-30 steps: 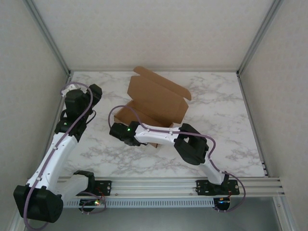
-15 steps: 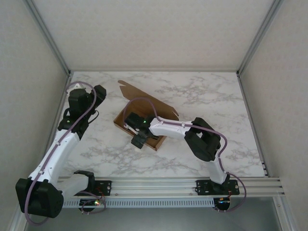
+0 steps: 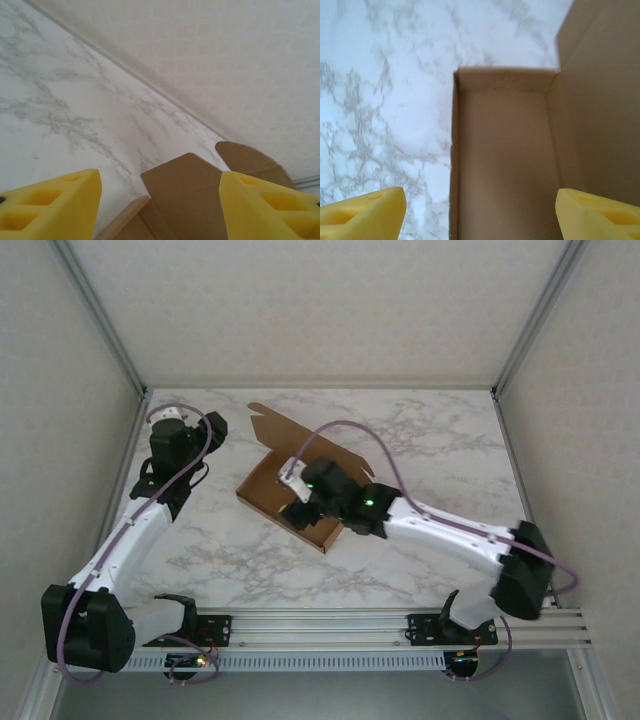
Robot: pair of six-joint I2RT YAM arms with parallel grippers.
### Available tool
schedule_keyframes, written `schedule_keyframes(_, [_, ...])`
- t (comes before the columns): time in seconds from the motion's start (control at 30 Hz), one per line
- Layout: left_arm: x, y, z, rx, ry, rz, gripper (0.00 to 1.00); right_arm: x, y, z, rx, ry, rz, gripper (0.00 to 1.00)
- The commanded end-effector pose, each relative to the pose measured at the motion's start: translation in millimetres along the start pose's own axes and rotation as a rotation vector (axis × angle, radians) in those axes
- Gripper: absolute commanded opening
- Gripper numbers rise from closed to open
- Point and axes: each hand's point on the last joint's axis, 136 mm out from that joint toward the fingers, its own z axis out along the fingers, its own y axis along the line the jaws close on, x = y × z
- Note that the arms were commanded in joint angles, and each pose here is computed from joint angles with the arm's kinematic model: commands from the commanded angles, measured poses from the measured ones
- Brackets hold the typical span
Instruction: Fold the paper box
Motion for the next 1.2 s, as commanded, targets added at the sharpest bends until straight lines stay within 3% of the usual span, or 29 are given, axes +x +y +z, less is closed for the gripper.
schedule_keyframes(0.0, [-31.6,-19.0,-5.5,0.061,-0.173,0.050,0.65,-12.3,-21.4,-29.4,0.085,-0.152,0.032,0.79])
schedule_keyframes(0.07, [-34.5,-22.5,-4.7,0.077,-0.200,0.075,0.65,-10.8,-35.1,-49.0,0.146,-0.138,0.044,0.81])
schedule_keyframes(0.2, [-30.6,-29.2,0.7,0.083,-0.149,0.068,0.65,9.2,-68.6,-80.2,0.318,-0.106,0.073,0.86])
schedule_keyframes(0.33, [-20.4,-37.0,-0.7,0.132,-0.087,0.075,0.65,53.2,-114.2,-97.3,0.452,0.011,0.229,0.84])
schedule_keyframes(0.6, [-11.1,-37.5,-8.2,0.171,-0.078,0.110,0.64,95.9,-129.9,-67.9,0.395,0.109,0.342,0.85])
schedule_keyframes(0.7, [-12.5,-34.8,-12.0,0.162,-0.091,0.112,0.64,99.0,-133.9,-52.0,0.367,0.121,0.350,0.75])
schedule_keyframes(0.87, [-18.0,-26.1,-16.5,0.111,-0.126,0.109,0.62,101.6,-146.1,-33.2,0.387,0.163,0.307,0.36])
schedule_keyframes(0.93, [-21.3,-24.2,-18.3,0.096,-0.144,0.110,0.61,99.9,-151.8,-30.8,0.396,0.169,0.279,0.25])
schedule_keyframes(1.03, [-23.9,-20.4,-17.8,0.074,-0.167,0.111,0.61,94.8,-165.6,-29.8,0.424,0.175,0.219,0.19])
schedule_keyframes(1.17, [-24.7,-25.1,-11.2,0.101,-0.179,0.119,0.63,84.2,-177.0,-19.5,0.390,0.161,0.134,0.18])
